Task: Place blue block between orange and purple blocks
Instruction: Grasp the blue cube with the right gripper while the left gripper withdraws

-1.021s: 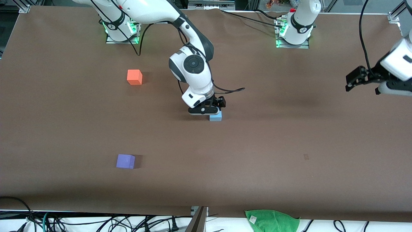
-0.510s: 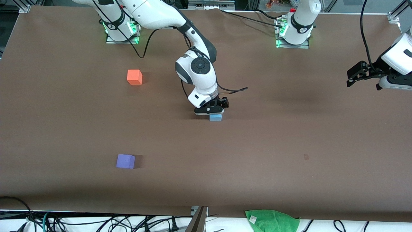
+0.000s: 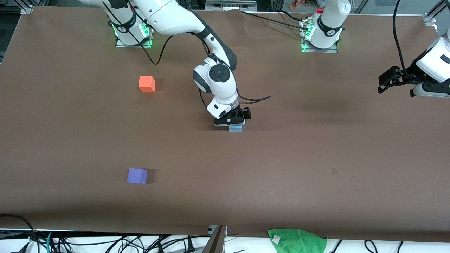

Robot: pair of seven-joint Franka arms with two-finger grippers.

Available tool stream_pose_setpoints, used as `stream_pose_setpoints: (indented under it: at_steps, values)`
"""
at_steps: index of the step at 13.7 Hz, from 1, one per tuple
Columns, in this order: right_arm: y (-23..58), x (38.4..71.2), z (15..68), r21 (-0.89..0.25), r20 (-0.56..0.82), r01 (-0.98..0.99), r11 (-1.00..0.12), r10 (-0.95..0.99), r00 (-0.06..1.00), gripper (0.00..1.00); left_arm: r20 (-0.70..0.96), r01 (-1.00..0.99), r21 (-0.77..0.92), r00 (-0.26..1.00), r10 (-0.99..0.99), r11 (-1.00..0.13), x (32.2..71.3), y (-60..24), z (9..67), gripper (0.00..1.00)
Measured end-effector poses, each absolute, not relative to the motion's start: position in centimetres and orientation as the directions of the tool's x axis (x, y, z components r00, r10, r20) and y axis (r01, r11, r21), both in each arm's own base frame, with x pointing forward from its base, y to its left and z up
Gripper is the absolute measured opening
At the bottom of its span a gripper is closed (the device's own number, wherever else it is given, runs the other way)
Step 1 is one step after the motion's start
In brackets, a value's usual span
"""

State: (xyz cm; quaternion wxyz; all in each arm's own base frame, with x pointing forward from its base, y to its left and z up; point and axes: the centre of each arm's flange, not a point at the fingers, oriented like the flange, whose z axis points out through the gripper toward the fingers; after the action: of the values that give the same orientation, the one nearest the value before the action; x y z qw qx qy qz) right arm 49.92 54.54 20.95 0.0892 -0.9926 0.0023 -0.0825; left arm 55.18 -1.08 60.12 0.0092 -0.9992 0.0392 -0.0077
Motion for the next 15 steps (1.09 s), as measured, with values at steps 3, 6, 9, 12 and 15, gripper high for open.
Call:
stream_pose_setpoints:
  at_steps: [3,6,9,12,15]
  values:
    - [54.7,49.8,20.6,-0.178,0.175,0.021,-0.984,-0.011,0.985,0.98,0.015,-0.076,-0.019,0.997,-0.076,-0.997,55.2,-1.1,60.1,1.00]
    - [54.6,50.0,20.6,-0.180,0.181,0.020,-0.983,-0.013,0.983,0.72,0.015,-0.075,-0.019,0.997,-0.075,-0.997,55.2,-1.1,60.1,1.00]
    - [54.6,50.1,20.8,-0.183,0.186,0.021,-0.983,-0.014,0.982,0.59,0.013,-0.074,-0.019,0.997,-0.074,-0.997,55.2,-1.1,60.1,1.00]
    - [54.1,51.8,22.2,-0.180,0.211,0.009,-0.984,-0.029,0.977,0.56,0.010,-0.074,-0.019,0.997,-0.074,-0.997,55.1,-1.1,60.1,1.00]
    - [51.3,55.0,25.7,-0.107,0.198,0.054,-0.993,0.032,0.980,0.56,0.011,-0.074,-0.019,0.997,-0.074,-0.997,55.1,-1.1,60.2,1.00]
